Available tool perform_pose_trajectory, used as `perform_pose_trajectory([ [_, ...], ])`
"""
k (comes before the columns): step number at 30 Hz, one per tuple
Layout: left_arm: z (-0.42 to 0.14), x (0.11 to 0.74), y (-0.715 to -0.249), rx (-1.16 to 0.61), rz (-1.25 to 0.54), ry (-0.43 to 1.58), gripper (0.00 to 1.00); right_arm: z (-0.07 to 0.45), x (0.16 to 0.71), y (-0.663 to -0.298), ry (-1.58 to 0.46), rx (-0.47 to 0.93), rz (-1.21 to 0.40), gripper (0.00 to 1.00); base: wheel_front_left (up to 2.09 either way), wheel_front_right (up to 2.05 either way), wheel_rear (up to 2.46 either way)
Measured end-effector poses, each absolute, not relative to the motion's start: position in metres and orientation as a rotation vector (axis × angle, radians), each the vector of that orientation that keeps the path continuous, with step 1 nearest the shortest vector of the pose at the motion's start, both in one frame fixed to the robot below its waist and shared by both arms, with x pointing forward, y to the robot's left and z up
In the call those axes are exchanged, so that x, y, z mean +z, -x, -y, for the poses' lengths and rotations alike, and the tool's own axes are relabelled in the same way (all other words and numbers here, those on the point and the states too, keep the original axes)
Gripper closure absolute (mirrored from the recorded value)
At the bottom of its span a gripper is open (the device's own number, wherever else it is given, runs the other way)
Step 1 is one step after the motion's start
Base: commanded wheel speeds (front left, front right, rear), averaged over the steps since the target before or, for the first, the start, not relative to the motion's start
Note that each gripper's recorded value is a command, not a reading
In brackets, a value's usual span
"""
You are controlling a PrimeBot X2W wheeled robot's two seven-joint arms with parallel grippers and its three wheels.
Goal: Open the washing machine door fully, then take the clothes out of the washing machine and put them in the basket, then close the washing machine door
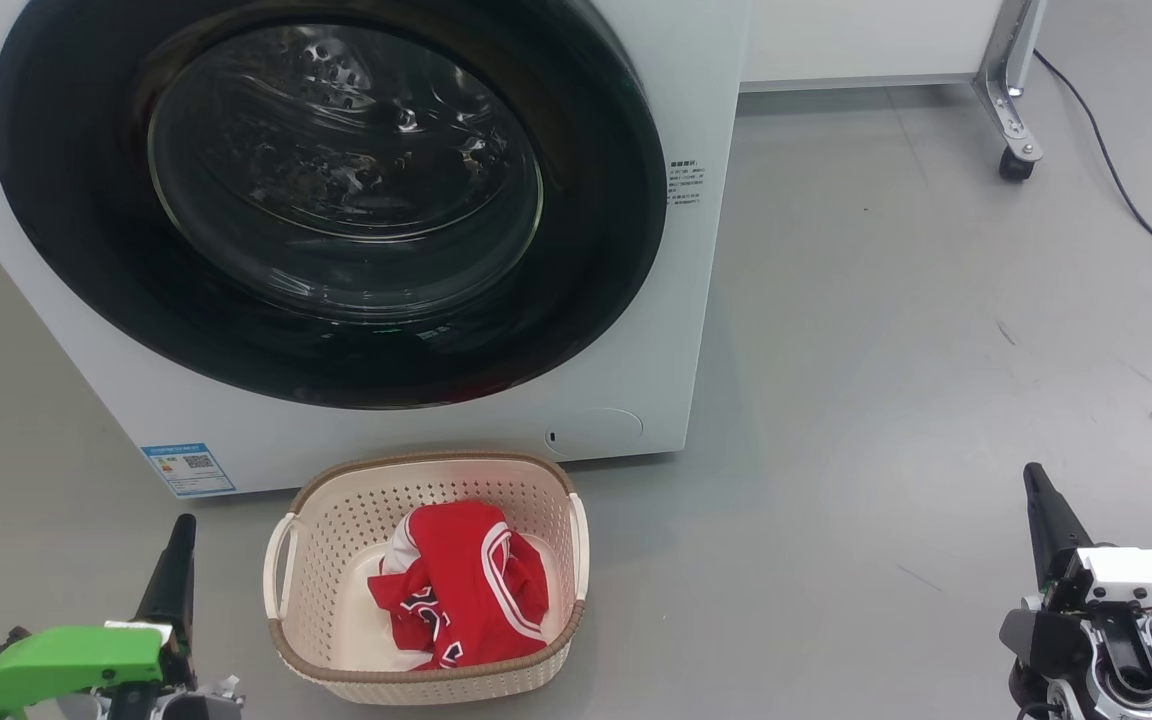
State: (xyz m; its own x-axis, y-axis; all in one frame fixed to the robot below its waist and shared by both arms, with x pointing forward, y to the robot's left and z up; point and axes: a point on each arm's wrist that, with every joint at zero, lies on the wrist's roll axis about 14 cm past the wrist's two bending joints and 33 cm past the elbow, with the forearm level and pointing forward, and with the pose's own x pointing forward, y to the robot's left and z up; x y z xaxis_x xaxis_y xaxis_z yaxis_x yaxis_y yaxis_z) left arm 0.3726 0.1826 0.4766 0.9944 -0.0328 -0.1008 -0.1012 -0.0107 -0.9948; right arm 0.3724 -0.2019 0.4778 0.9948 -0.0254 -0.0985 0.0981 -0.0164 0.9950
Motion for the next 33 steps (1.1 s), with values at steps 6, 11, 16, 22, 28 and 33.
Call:
perform_pose_trajectory([
  [6, -0.1829, 0.4755, -0.3725, 0.058, -0.107, 1.582, 1.00, 0.2024, 0.4767, -0.3722, -1.584, -0.102, -0.058, 1.00, 0.00, 0.00, 0.00],
  [11, -0.1831, 0.4750, -0.3724, 0.059, -0.108, 1.582, 1.00, 0.2026, 0.4772, -0.3731, -1.585, -0.101, -0.057, 1.00, 0.00, 0.00, 0.00],
  [16, -0.1832, 0.4756, -0.3726, 0.056, -0.104, 1.582, 1.00, 0.2027, 0.4782, -0.3741, -1.585, -0.099, -0.055, 1.00, 0.00, 0.00, 0.00],
  [22, -0.1835, 0.4752, -0.3726, 0.057, -0.103, 1.582, 1.00, 0.2029, 0.4780, -0.3741, -1.585, -0.100, -0.055, 1.00, 0.00, 0.00, 0.00],
  [28, -0.1836, 0.4749, -0.3725, 0.058, -0.104, 1.582, 1.00, 0.2030, 0.4777, -0.3740, -1.585, -0.101, -0.055, 1.00, 0.00, 0.00, 0.00],
  [33, -0.1838, 0.4743, -0.3724, 0.060, -0.105, 1.582, 1.00, 0.2032, 0.4774, -0.3739, -1.585, -0.102, -0.055, 1.00, 0.00, 0.00, 0.00],
])
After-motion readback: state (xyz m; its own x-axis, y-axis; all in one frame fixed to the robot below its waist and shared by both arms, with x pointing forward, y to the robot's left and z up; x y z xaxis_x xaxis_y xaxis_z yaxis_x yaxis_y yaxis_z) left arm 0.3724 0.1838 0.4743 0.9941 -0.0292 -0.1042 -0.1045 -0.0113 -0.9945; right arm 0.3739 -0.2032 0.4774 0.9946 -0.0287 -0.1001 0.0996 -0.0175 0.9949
